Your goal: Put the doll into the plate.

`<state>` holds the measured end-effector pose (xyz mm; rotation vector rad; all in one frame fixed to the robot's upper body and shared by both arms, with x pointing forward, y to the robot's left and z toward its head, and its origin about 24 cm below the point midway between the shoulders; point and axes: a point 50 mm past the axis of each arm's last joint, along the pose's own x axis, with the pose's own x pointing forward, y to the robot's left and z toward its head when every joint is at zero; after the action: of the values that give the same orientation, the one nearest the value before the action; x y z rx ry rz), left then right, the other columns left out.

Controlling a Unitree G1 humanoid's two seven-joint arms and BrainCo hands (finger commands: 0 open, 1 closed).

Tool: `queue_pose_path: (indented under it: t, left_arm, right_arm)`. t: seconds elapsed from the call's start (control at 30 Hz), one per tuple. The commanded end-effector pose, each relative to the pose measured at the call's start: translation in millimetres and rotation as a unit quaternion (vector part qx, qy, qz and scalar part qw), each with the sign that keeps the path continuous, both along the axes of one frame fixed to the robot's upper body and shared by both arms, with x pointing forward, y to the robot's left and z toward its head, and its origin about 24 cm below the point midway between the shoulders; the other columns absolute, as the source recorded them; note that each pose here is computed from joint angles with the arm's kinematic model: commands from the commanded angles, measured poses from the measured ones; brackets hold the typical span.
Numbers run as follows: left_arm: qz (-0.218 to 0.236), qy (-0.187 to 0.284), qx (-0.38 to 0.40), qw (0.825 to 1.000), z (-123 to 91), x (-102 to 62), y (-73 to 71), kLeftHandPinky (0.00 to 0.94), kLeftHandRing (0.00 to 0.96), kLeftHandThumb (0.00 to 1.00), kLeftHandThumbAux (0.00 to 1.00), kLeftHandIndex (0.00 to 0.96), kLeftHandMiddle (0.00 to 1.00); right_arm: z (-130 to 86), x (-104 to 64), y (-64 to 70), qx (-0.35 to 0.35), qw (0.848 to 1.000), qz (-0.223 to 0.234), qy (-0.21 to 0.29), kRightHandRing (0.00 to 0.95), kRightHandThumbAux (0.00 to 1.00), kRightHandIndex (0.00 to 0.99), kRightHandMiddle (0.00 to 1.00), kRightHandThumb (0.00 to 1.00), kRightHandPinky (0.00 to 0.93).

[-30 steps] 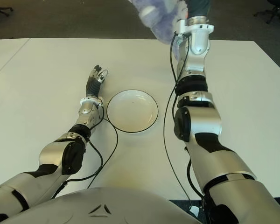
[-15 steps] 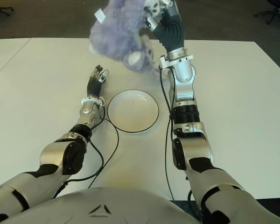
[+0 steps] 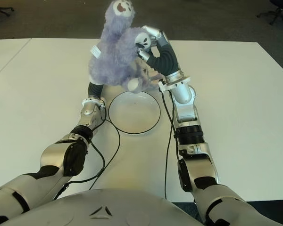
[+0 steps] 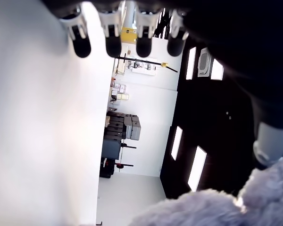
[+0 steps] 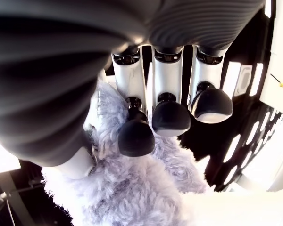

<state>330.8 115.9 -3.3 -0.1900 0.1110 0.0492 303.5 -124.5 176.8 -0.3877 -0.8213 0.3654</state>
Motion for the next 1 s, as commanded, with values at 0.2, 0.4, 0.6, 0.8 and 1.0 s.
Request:
queue_pose_path:
  t: [0.2, 0.4, 0.6, 0.8, 1.0]
  left_arm:
    - [0.004, 0.241, -0.027, 0.97, -92.0, -79.6, -7.6, 0.0, 0.0, 0.0, 0.576, 0.0, 0.011]
    - [0.007, 0.241, -0.032, 0.97, -92.4, -80.2, -6.8, 0.0, 0.0, 0.0, 0.565, 0.0, 0.016]
    - [0.006, 0.24, -0.031, 0.97, -92.7, -80.6, -5.4, 0.0, 0.0, 0.0, 0.564, 0.0, 0.019]
    - [0.005, 0.239, -0.029, 0.97, -92.9, -80.9, -4.8, 0.0, 0.0, 0.0, 0.568, 0.0, 0.015]
    - [0.004, 0.24, -0.026, 0.971, -93.1, -81.1, -3.6, 0.0, 0.0, 0.0, 0.559, 0.0, 0.014]
  right_arm:
    - [-28.2, -16.7, -3.7, -0.056, 0.998, 0.004, 0.019, 0.863, 0.732, 0.434, 0.842, 0.69, 0.866]
    - [-38.0, -19.5, -7.1, -0.067, 0.997, -0.006, 0.043, 0.878, 0.731, 0.434, 0.858, 0.691, 0.87]
    - [-49.1, -23.4, -10.8, -0.067, 0.994, -0.002, 0.09, 0.864, 0.731, 0.433, 0.844, 0.692, 0.851]
    - [-62.2, -27.0, -9.1, -0.068, 0.991, 0.003, 0.113, 0.869, 0.731, 0.434, 0.847, 0.693, 0.861]
    - [-74.7, -32.6, -7.3, -0.069, 0.99, 0.007, 0.119, 0.88, 0.73, 0.434, 0.862, 0.692, 0.86]
